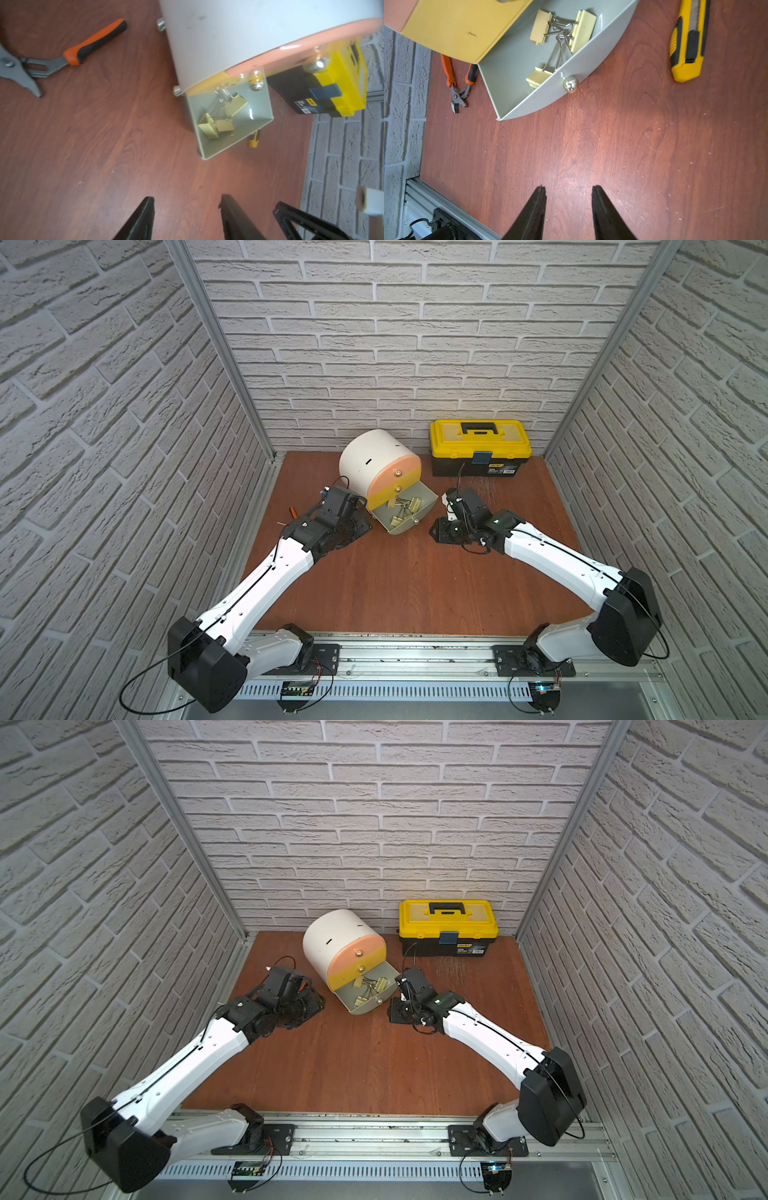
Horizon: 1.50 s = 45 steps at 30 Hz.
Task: Put the binder clips in the drawer according to color
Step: Close the drawer in the storage box.
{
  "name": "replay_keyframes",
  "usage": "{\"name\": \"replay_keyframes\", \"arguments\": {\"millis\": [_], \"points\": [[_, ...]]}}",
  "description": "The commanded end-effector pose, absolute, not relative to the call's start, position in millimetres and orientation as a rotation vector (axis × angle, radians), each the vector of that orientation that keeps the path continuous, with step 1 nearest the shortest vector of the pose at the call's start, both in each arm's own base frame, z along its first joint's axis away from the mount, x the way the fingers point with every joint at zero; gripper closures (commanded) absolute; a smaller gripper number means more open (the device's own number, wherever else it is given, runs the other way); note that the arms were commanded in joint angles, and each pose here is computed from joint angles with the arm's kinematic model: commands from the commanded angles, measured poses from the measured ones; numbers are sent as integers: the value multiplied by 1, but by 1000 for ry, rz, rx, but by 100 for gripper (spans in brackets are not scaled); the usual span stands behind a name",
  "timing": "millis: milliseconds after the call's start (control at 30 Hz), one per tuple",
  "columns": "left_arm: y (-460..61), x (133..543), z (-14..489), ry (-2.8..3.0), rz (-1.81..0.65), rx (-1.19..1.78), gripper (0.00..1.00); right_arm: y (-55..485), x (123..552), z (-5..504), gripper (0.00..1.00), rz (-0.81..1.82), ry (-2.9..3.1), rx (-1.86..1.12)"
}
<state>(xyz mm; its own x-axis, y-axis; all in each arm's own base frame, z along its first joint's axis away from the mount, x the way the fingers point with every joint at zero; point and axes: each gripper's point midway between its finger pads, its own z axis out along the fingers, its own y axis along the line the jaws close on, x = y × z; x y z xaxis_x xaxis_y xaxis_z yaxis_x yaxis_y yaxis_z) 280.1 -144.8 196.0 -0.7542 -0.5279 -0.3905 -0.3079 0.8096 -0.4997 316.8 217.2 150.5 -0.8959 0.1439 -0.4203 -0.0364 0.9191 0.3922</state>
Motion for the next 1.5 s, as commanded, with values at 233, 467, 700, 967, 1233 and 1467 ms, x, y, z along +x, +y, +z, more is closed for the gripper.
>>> {"name": "replay_keyframes", "arguments": {"millis": [233, 467, 700, 967, 1233, 1467], "points": [[-96, 236, 173, 2486, -546, -755, 44, 250, 363, 134, 83, 761, 2614, 222], [-80, 222, 163, 2485, -565, -828, 43, 268, 393, 120, 90, 821, 2609, 284], [-73, 225, 159, 2503, -596, -853, 43, 276, 411, 115, 92, 836, 2595, 316], [-72, 235, 159, 2511, -629, -851, 43, 279, 419, 111, 93, 846, 2584, 340], [-71, 237, 160, 2513, -646, -846, 43, 284, 433, 112, 93, 874, 2550, 382], [-68, 234, 163, 2504, -650, -852, 43, 288, 454, 121, 93, 901, 2514, 405]]}}
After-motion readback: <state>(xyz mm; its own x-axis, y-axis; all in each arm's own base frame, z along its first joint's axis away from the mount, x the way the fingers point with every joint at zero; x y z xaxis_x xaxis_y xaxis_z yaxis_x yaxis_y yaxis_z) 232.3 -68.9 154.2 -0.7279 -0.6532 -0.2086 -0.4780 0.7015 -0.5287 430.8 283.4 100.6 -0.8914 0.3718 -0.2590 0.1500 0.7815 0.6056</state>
